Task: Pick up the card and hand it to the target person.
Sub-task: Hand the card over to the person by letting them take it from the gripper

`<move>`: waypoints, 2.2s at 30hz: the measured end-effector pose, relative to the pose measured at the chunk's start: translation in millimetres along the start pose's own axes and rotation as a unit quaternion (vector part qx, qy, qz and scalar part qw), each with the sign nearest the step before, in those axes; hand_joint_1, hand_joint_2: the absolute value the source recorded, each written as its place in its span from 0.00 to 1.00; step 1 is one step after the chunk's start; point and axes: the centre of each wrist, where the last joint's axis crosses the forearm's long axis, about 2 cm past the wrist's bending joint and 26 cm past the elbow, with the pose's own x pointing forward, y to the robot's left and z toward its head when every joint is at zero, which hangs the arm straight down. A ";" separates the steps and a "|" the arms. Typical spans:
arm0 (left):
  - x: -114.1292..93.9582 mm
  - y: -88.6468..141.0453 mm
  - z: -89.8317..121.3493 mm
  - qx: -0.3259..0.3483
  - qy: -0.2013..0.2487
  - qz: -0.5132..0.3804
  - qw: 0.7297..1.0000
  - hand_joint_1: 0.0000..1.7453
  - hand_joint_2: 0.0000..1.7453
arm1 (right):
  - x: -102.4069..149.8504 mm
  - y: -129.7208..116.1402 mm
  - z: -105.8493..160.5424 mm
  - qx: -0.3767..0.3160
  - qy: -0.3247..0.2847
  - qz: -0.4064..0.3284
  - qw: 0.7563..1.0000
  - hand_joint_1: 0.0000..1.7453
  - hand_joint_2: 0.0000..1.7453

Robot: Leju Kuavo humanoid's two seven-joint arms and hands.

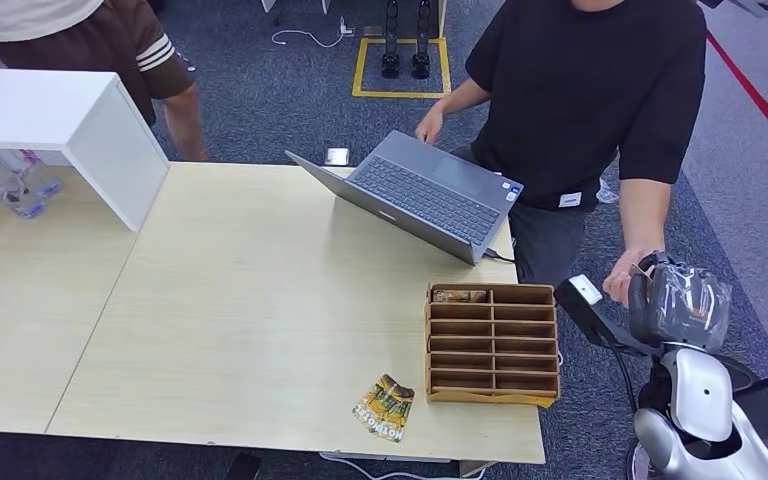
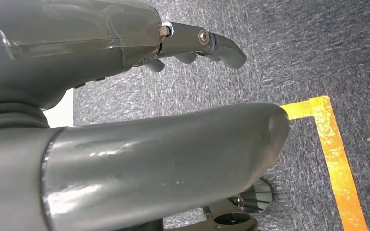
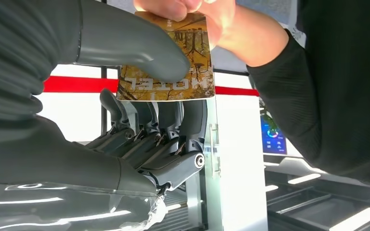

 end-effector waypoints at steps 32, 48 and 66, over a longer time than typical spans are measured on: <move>-1.1 -0.1 0.3 0.004 -0.001 -0.007 1.000 0.00 0.00 | 0.3 18.0 35.7 -0.042 0.062 -0.134 0.988 0.00 1.00; -1.7 0.5 0.4 0.023 0.001 -0.001 1.000 0.00 0.00 | 60.7 5.8 69.7 -0.028 0.121 -0.502 0.856 0.00 1.00; -3.3 0.7 0.5 0.026 0.012 0.013 1.000 0.00 0.00 | 96.7 6.4 96.5 -0.044 0.132 -0.567 0.812 0.00 1.00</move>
